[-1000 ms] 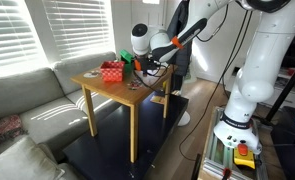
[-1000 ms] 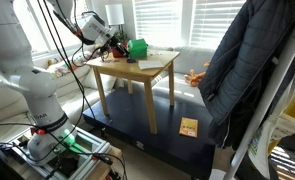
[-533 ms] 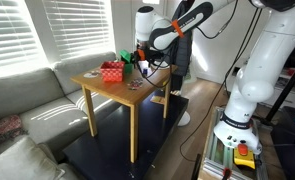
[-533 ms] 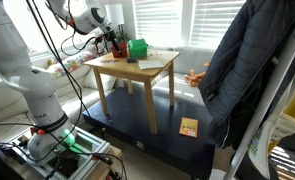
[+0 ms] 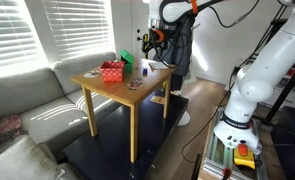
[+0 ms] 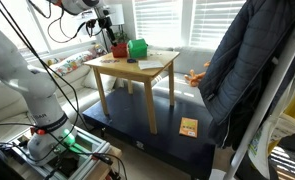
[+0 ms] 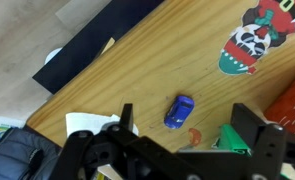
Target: Flip the toy car over
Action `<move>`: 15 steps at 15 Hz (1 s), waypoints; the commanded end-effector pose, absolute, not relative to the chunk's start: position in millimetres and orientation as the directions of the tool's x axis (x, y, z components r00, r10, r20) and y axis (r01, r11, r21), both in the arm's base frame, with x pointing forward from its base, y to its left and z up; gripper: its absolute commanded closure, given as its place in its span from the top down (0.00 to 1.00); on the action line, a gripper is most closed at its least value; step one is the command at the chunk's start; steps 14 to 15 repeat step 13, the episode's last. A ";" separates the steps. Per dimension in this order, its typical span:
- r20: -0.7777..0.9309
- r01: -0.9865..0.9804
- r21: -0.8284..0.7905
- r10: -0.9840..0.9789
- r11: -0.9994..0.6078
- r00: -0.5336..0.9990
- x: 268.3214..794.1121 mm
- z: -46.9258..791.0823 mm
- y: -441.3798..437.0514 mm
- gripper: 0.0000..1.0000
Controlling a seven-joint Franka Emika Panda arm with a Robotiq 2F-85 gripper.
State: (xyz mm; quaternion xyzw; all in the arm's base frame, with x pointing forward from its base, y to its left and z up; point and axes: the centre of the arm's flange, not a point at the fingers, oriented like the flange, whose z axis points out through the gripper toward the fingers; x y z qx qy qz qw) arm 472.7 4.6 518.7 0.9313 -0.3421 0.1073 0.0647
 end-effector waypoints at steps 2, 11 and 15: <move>0.293 -0.481 0.015 -0.456 -0.877 0.841 419.5 570.5 -23.1 1.00; 0.341 -0.276 -0.014 -0.264 -0.961 0.902 398.3 607.4 -36.7 1.00; 0.338 -0.269 -0.014 -0.258 -0.963 0.905 397.7 606.0 -36.1 1.00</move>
